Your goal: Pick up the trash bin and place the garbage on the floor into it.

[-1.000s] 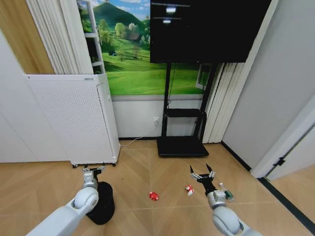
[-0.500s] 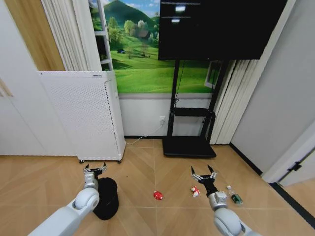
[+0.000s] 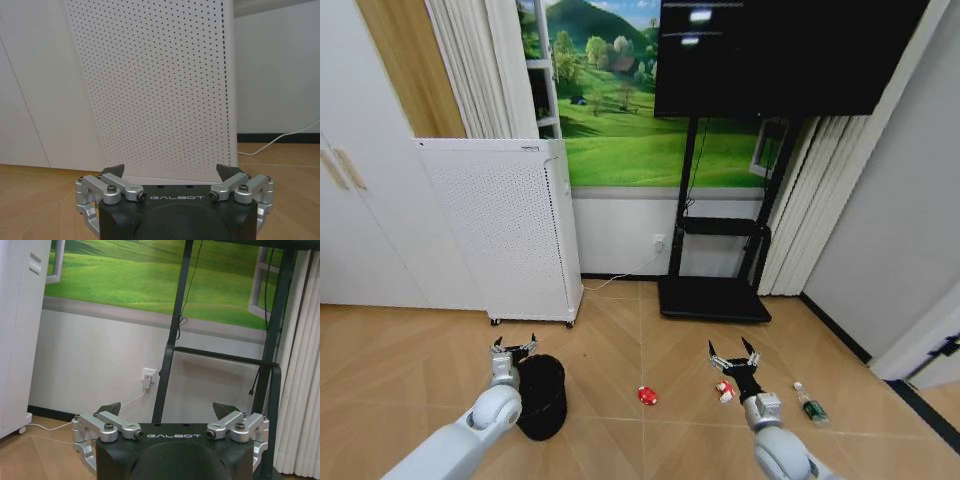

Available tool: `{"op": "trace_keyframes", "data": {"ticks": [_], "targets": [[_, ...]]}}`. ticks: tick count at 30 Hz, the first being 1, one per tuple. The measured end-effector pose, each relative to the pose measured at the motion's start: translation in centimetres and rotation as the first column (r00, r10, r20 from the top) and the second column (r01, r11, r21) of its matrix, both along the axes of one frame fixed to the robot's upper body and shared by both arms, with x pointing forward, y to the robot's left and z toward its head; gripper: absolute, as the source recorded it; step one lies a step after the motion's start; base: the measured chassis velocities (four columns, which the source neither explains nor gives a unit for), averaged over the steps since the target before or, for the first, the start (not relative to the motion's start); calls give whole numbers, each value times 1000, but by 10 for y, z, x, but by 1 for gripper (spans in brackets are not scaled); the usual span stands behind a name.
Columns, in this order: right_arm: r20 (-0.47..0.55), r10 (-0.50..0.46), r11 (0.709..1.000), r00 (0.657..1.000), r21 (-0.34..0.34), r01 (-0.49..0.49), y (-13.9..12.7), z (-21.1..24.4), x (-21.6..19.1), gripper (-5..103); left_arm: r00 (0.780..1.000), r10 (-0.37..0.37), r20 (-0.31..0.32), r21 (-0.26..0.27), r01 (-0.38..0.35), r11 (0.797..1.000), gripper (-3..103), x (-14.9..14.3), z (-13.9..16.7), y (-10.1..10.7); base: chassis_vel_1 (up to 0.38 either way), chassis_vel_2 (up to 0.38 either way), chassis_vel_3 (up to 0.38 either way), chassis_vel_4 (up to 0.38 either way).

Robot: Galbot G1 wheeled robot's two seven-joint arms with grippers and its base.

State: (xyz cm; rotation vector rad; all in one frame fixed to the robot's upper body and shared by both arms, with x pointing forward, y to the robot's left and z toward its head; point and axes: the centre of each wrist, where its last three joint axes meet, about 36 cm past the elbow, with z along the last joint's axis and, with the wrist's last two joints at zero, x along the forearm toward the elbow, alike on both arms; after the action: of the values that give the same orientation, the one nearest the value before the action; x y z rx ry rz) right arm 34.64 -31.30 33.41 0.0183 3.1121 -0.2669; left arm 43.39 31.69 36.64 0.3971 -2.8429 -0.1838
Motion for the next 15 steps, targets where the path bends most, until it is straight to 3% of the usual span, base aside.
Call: {"op": "trace_keyframes", "data": {"ticks": [7,15], "targets": [[-10,-39,999,999,-24,39,-1,-1,0,100,1000,4,6,15,-4,1000,100,-1,-5,0,0,0,0,0],[-30,-78,995,996,-63,76,-3,-7,-1,100,997,40,-72,48,-37,998,100,-14,-19,4,0,0,0,0]]}}
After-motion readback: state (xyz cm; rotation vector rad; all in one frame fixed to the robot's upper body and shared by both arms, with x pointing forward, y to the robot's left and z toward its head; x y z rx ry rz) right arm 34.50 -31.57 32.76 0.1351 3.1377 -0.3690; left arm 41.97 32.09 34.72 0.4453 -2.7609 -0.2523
